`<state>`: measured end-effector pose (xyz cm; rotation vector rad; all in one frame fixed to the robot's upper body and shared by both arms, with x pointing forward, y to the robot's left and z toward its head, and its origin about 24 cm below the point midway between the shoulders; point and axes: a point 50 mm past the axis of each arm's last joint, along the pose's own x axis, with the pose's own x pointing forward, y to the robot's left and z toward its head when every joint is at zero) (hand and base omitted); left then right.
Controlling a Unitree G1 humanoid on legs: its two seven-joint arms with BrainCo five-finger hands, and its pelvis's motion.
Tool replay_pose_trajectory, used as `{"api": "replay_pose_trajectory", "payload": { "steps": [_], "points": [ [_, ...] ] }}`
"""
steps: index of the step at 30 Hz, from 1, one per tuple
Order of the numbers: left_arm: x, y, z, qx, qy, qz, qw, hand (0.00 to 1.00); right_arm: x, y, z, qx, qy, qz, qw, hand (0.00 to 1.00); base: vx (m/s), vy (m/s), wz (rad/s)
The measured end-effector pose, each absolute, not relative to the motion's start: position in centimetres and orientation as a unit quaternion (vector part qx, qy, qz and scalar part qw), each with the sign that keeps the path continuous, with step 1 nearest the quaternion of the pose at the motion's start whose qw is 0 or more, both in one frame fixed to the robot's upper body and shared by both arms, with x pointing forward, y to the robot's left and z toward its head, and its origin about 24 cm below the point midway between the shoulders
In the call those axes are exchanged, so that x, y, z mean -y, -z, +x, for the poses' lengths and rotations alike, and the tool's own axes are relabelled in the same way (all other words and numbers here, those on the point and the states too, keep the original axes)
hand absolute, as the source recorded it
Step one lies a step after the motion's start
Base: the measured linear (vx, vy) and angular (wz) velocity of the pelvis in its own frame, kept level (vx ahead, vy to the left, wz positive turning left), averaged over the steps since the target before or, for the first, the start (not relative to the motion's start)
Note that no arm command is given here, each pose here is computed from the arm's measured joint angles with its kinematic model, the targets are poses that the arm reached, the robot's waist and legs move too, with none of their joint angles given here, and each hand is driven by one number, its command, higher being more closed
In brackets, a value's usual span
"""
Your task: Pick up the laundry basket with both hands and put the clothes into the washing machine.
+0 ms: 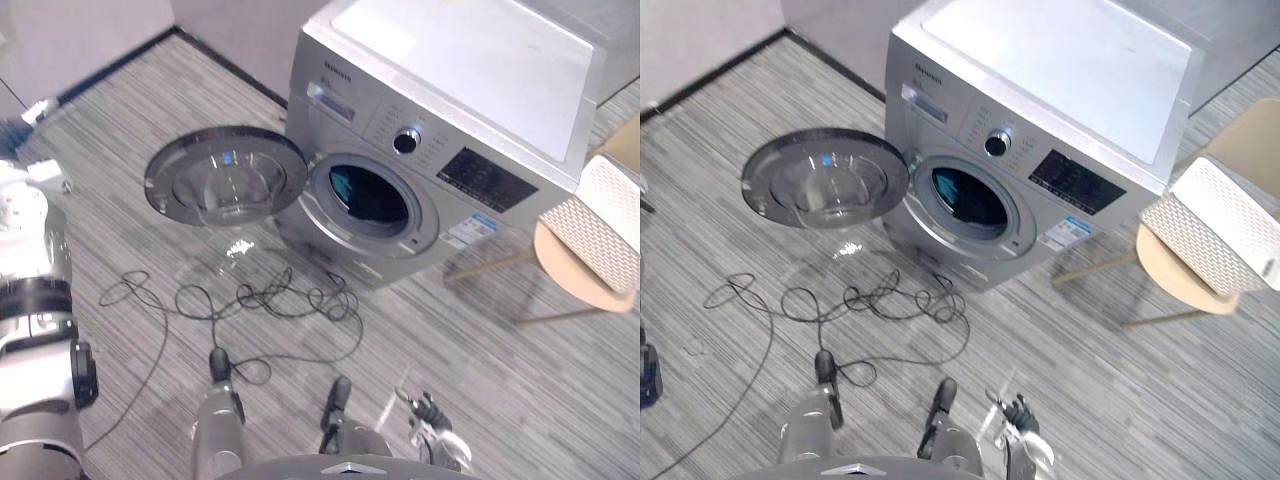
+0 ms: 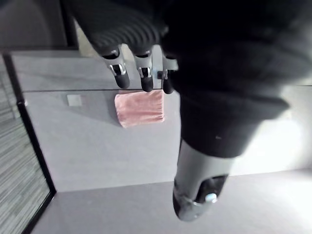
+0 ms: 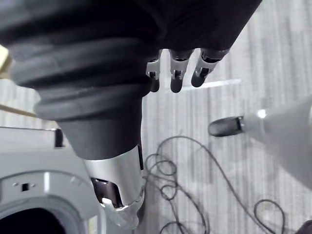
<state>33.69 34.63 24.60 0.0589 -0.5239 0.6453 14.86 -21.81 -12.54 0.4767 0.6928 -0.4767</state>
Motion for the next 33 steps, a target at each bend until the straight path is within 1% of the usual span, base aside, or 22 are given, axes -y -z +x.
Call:
{"api": "replay_pose_trajectory", "payload": {
  "steps": [2,4,6,8,10,13,16,19,23,25,27,28,30,31,33],
  "points": [
    [-33.1,-28.9,34.9,0.286,-0.288,0.048,0.913,0.00,21.1,10.9,17.3,-0.289,0.198,0.231,0.908,0.00,-0.20,0.001,-0.38],
    [-31.8,-32.2,35.2,0.320,-0.272,0.051,0.906,0.00,21.1,9.4,18.8,-0.248,0.185,0.230,0.923,0.00,-0.12,-0.044,-0.30],
    [-30.1,-35.3,35.4,0.349,-0.253,0.069,0.900,0.00,20.5,7.8,20.1,-0.208,0.170,0.240,0.933,0.00,-0.07,-0.020,-0.32],
    [-28.9,-37.2,35.4,0.371,-0.239,0.080,0.894,0.00,20.0,6.7,20.9,-0.176,0.156,0.243,0.941,0.00,-0.03,0.007,-0.25],
    [-28.5,-37.5,35.5,0.372,-0.236,0.085,0.894,0.00,19.6,5.8,21.6,-0.150,0.147,0.250,0.945,0.00,0.02,-0.003,-0.21],
    [-28.6,-35.6,36.6,0.334,-0.246,0.071,0.907,0.00,19.3,5.2,21.7,-0.135,0.150,0.255,0.946,0.00,0.05,-0.025,-0.23],
    [-28.7,-35.6,36.4,0.351,-0.263,0.042,0.898,0.00,19.7,5.3,21.3,-0.134,0.162,0.252,0.944,0.00,0.07,-0.006,-0.12],
    [-28.2,-35.4,36.6,0.355,-0.256,0.041,0.898,0.00,19.9,5.8,20.5,-0.144,0.170,0.250,0.942,0.00,0.06,0.014,0.07],
    [-27.8,-32.1,37.4,0.322,-0.249,0.047,0.912,0.00,20.2,5.8,20.5,-0.143,0.174,0.248,0.942,0.00,0.04,0.038,0.11],
    [-27.5,-29.6,37.5,0.304,-0.238,0.052,0.921,0.00,20.3,5.7,20.6,-0.145,0.171,0.245,0.943,0.00,0.01,0.064,0.16],
    [-26.3,-25.6,37.4,0.279,-0.212,0.062,0.935,0.00,21.0,5.3,21.0,-0.140,0.168,0.233,0.947,0.00,0.00,0.065,0.24],
    [-25.9,-24.7,37.4,0.274,-0.202,0.068,0.938,0.00,21.1,5.2,21.0,-0.140,0.168,0.230,0.948,0.00,0.02,0.069,0.38],
    [-23.9,-19.8,36.9,0.225,-0.152,0.101,0.957,0.00,21.6,5.2,21.0,-0.143,0.168,0.221,0.950,0.00,0.03,0.071,0.48],
    [-23.2,-18.5,36.8,0.211,-0.135,0.107,0.962,0.00,21.7,5.2,20.9,-0.143,0.170,0.219,0.950,0.00,0.04,0.076,0.59],
    [-19.9,-13.0,35.6,0.143,-0.049,0.125,0.981,0.00,22.3,5.3,20.7,-0.145,0.180,0.211,0.950,0.00,0.04,0.084,0.72]
  ]
}}
